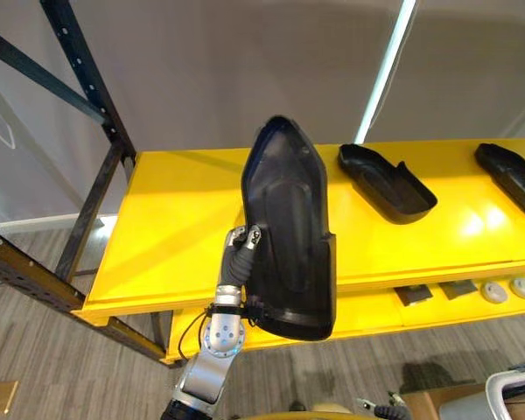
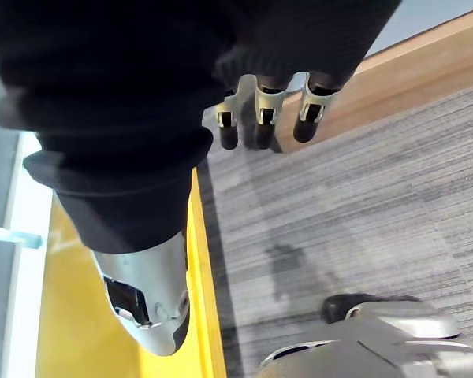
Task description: Walk over and take plastic housings, then place them on the shelf
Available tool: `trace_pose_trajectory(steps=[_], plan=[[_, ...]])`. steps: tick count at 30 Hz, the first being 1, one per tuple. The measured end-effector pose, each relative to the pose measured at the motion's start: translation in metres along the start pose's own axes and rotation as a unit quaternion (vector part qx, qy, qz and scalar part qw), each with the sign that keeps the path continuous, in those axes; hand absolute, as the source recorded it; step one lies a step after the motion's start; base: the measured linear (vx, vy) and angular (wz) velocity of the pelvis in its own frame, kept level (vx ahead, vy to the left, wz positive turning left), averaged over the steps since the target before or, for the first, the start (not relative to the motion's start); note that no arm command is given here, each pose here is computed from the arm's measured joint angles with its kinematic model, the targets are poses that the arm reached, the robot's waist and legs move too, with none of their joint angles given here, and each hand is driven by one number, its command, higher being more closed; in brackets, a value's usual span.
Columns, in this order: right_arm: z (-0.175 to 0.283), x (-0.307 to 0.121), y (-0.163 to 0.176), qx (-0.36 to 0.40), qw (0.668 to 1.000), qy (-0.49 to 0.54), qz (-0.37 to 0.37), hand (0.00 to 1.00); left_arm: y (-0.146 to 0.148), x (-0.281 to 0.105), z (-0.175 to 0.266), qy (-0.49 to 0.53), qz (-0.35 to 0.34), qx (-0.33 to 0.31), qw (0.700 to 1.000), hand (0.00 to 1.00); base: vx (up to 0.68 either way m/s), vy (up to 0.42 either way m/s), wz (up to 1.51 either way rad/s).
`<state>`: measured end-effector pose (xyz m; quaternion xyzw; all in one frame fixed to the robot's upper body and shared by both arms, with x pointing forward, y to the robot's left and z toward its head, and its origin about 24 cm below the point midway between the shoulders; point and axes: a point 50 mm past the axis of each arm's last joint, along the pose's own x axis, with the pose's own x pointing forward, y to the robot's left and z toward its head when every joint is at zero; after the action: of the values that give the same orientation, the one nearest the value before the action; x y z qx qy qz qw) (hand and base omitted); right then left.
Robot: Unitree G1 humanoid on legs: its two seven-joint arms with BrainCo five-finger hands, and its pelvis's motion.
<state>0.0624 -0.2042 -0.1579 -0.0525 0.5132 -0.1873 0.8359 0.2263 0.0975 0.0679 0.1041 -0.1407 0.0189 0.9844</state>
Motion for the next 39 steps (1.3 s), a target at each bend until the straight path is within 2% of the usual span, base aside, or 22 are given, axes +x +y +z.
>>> trace_pose_trajectory(steps=[7,12,22,29,35,36,39], plan=[[-0.003,-0.002,0.002,0.001,1.000,0.004,0.010,0.00,0.037,0.022,-0.006,0.010,0.066,0.064,0.996,1.00,-0.04,0.024,-0.11],[-0.004,-0.001,0.000,-0.007,1.000,0.010,0.020,0.00,0.068,0.043,-0.030,0.059,0.092,0.127,0.986,1.00,-0.09,0.009,-0.05],[-0.002,0.001,0.001,0.003,1.000,0.012,0.027,0.00,0.130,0.062,-0.060,0.151,0.148,0.194,0.958,1.00,-0.08,-0.015,-0.11],[-0.002,0.002,0.003,0.006,0.999,0.019,0.036,0.00,0.148,0.070,-0.069,0.184,0.161,0.215,0.945,1.00,0.00,-0.002,0.01],[-0.001,0.003,0.004,0.019,0.999,0.021,0.033,0.00,0.156,0.083,-0.070,0.198,0.179,0.203,0.942,1.00,0.02,-0.004,0.00],[0.000,0.003,0.005,0.019,0.999,0.019,0.034,0.00,0.157,0.087,-0.068,0.194,0.180,0.204,0.942,0.00,0.00,0.000,0.00],[0.003,0.004,0.005,0.019,0.999,0.016,0.034,0.00,0.162,0.090,-0.069,0.200,0.182,0.211,0.939,0.00,0.01,-0.023,-0.02]])
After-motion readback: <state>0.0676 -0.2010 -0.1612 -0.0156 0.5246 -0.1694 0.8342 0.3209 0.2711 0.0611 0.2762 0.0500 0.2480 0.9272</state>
